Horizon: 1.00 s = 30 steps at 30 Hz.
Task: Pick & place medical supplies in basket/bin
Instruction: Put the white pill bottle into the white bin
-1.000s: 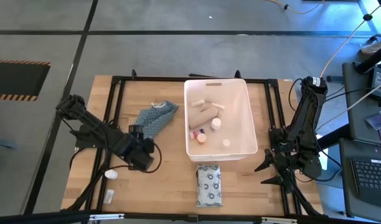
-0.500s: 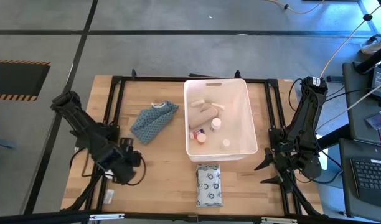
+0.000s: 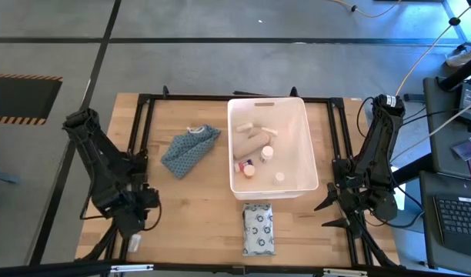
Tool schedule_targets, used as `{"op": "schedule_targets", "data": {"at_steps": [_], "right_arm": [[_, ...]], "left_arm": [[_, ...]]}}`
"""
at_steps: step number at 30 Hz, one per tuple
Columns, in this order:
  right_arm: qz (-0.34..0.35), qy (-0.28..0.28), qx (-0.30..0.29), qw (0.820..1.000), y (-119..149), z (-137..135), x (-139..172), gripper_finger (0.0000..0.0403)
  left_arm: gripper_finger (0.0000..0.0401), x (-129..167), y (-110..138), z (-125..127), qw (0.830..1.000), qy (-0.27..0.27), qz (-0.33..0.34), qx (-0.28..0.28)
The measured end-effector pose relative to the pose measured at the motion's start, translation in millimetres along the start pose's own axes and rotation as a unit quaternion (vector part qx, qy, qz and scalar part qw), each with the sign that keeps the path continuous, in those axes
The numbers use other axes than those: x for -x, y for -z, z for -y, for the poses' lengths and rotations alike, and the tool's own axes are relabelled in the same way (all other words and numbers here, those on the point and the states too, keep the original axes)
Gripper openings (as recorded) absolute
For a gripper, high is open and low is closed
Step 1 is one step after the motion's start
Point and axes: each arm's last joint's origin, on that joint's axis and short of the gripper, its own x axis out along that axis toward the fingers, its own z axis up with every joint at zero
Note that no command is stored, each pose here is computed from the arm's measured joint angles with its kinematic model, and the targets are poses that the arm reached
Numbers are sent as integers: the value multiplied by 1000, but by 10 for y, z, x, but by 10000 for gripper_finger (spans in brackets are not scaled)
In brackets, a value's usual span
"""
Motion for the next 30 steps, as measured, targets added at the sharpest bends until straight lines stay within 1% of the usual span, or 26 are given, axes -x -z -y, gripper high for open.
{"op": "schedule_targets", "data": {"at_steps": [5, 10, 13, 15, 18, 23, 27, 30], "right_arm": [[0, 0, 7, 1000, 0, 0, 0, 264], [10, 14, 10, 1000, -4, 9, 0, 264], [11, 16, 23, 1000, -5, 11, 0, 264], [11, 16, 32, 999, -5, 10, 0, 264], [11, 16, 36, 999, -5, 11, 0, 264], [10, 16, 46, 999, -4, 10, 0, 264], [10, 16, 45, 999, -5, 10, 0, 264], [10, 16, 45, 999, -6, 10, 0, 264]], "left_arm": [[235, -170, 150, 68, 1000, 11, 0, 4], [235, -246, 276, 96, 998, 22, -36, 41], [235, -257, 315, 131, 998, 34, -31, 53], [235, -265, 344, 140, 996, 36, -35, 71], [235, -296, 385, 154, 994, 40, -39, 96], [235, -380, 447, 174, 991, 48, -44, 121], [235, -459, 520, 172, 987, 51, -80, 129], [235, -520, 574, 148, 986, 41, -96, 133]]}}
